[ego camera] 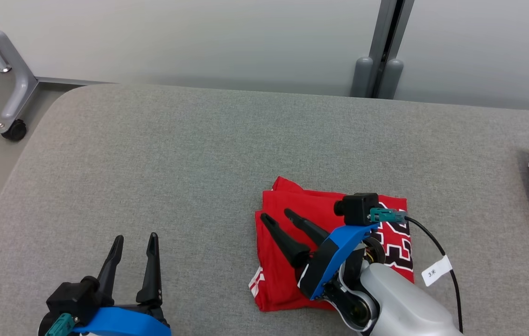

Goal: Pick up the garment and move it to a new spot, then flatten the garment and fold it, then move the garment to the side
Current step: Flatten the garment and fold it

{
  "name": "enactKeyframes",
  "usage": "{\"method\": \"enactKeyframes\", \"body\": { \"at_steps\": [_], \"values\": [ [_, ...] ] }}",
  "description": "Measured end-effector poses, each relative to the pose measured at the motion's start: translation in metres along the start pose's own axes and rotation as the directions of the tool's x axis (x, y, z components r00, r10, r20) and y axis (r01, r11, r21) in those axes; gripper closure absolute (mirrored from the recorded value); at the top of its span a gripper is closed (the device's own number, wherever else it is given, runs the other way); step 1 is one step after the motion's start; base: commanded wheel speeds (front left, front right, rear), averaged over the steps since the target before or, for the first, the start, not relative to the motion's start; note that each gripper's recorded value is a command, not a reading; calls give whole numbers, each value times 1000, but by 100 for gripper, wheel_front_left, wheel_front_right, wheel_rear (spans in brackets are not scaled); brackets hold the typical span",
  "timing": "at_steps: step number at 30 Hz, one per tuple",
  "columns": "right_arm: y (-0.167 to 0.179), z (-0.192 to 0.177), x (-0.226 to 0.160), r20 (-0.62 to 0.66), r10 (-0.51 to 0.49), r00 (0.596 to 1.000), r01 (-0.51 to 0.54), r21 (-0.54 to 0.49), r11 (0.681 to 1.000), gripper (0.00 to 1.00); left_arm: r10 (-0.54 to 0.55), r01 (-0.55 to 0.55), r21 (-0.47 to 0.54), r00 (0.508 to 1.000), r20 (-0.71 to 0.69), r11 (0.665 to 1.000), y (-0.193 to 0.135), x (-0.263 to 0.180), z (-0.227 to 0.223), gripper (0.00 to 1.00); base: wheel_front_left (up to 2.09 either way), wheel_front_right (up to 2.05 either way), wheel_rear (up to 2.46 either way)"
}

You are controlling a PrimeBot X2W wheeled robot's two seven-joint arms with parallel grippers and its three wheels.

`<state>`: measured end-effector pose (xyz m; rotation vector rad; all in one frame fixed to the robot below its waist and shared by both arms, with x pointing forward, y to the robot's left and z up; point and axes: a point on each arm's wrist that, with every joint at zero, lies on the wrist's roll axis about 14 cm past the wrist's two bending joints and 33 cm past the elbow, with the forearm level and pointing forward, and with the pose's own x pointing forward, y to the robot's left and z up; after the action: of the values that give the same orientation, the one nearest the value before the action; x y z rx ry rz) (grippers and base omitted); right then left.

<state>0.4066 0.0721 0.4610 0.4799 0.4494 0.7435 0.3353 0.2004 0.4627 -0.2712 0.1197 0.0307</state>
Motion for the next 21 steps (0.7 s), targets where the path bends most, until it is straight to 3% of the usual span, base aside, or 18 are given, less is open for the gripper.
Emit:
{"method": "enactKeyframes", "body": {
  "at_steps": [5,8,15,18,21],
  "values": [
    [8,17,5,68,25,997,-24,-16,1000,0,-11,11,-1,1000,-5,1000,-4,0,-2,0,0,0,0],
    [-4,32,6,124,-1,992,14,-107,994,0,-22,22,-1,1000,-9,1000,-7,2,-3,0,0,0,0],
    [-50,75,-8,240,-116,964,180,-263,948,0,-73,73,17,997,-7,997,-22,10,-3,0,0,0,0],
    [-64,110,-24,345,-146,927,257,-303,918,0,-103,102,21,995,12,995,-32,18,3,0,0,0,0],
    [-86,111,-51,397,-212,893,346,-302,889,0,-121,120,37,992,26,992,-38,23,7,0,0,0,0]
  ]
}}
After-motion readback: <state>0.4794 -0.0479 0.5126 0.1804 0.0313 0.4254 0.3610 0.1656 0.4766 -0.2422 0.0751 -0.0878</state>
